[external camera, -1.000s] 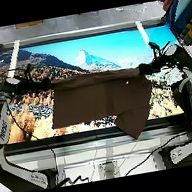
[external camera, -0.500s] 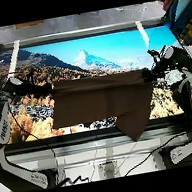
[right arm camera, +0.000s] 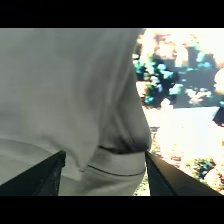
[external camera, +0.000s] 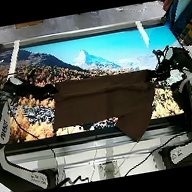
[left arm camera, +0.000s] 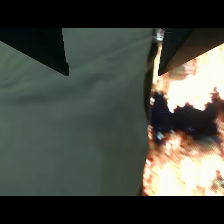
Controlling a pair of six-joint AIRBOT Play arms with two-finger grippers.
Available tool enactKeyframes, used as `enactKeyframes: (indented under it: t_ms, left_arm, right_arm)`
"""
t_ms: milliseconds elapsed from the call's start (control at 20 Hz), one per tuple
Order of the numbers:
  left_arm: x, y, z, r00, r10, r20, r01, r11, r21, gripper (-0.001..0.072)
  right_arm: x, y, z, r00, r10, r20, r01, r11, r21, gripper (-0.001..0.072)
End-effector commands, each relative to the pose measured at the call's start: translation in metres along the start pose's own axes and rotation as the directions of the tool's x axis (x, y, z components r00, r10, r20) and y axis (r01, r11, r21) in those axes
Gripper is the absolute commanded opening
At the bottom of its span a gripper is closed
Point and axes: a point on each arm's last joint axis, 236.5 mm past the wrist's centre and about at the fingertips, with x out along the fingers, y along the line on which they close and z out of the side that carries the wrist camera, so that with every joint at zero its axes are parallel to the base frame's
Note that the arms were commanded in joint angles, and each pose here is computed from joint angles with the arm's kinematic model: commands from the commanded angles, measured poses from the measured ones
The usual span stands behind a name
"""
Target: Fold the clothes and pants, and hang the long-sleeved shirts on hangers.
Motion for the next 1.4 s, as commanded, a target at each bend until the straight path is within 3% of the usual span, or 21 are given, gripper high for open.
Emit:
enactKeyframes:
  t_ms: [0, 150, 250, 450, 550, 700, 800, 950, 1100, 1200, 1350]
  left_arm:
    - [-0.001, -0.009, -0.01, 0.998, -0.036, -0.043, 0.036, 0.999, -0.006, 0.0622]
    - [-0.017, -0.01, -0.017, 0.997, -0.036, -0.062, 0.037, 0.999, 0.024, 0.061]
    - [-0.043, -0.012, -0.014, 0.999, -0.028, -0.029, 0.03, 0.998, 0.052, 0.0462]
    - [-0.115, -0.025, -0.013, 0.997, -0.015, 0.072, 0.002, 0.983, 0.181, 0.046]
    - [-0.153, -0.039, -0.015, 0.99, -0.005, 0.143, -0.03, 0.97, 0.242, 0.046]
    - [-0.202, -0.063, -0.024, 0.971, 0.006, 0.237, -0.081, 0.948, 0.309, 0.046]
    - [-0.226, -0.079, -0.029, 0.956, 0.009, 0.294, -0.112, 0.935, 0.337, 0.046]
    - [-0.246, -0.094, -0.037, 0.942, 0.008, 0.337, -0.138, 0.921, 0.364, 0.046]
    - [-0.247, -0.095, -0.039, 0.941, 0.008, 0.338, -0.139, 0.92, 0.366, 0.046]
    - [-0.237, -0.089, -0.043, 0.949, 0.008, 0.316, -0.125, 0.928, 0.352, 0.046]
    - [-0.208, -0.067, -0.056, 0.967, 0.014, 0.256, -0.09, 0.952, 0.291, 0.0461]
  right_arm:
    - [-0.006, -0.007, -0.005, 1.0, -0.028, -0.014, 0.028, 1.0, 0.006, 0.0548]
    - [-0.031, -0.025, -0.024, 0.995, -0.086, -0.049, 0.086, 0.996, -0.01, 0.0544]
    - [-0.047, -0.036, -0.049, 0.993, -0.088, -0.074, 0.087, 0.996, -0.012, 0.0375]
    - [-0.047, -0.047, -0.156, 0.978, -0.032, -0.204, 0.024, 0.999, -0.04, 0.0371]
    - [-0.025, -0.022, -0.219, 0.958, 0.11, -0.264, -0.121, 0.992, -0.022, 0.037]
    - [-0.001, 0.046, -0.275, 0.878, 0.396, -0.268, -0.403, 0.915, 0.031, 0.0371]
    - [0.01, 0.069, -0.281, 0.849, 0.479, -0.221, -0.473, 0.877, 0.082, 0.0369]
    - [0.018, 0.058, -0.276, 0.881, 0.426, -0.205, -0.413, 0.905, 0.106, 0.0369]
    - [0.023, 0.058, -0.243, 0.902, 0.427, -0.066, -0.413, 0.897, 0.154, 0.0365]
    - [0.024, 0.058, -0.232, 0.904, 0.427, -0.019, -0.419, 0.893, 0.166, 0.0256]
    - [0.027, 0.058, -0.235, 0.902, 0.43, -0.035, -0.419, 0.892, 0.169, 0.0246]
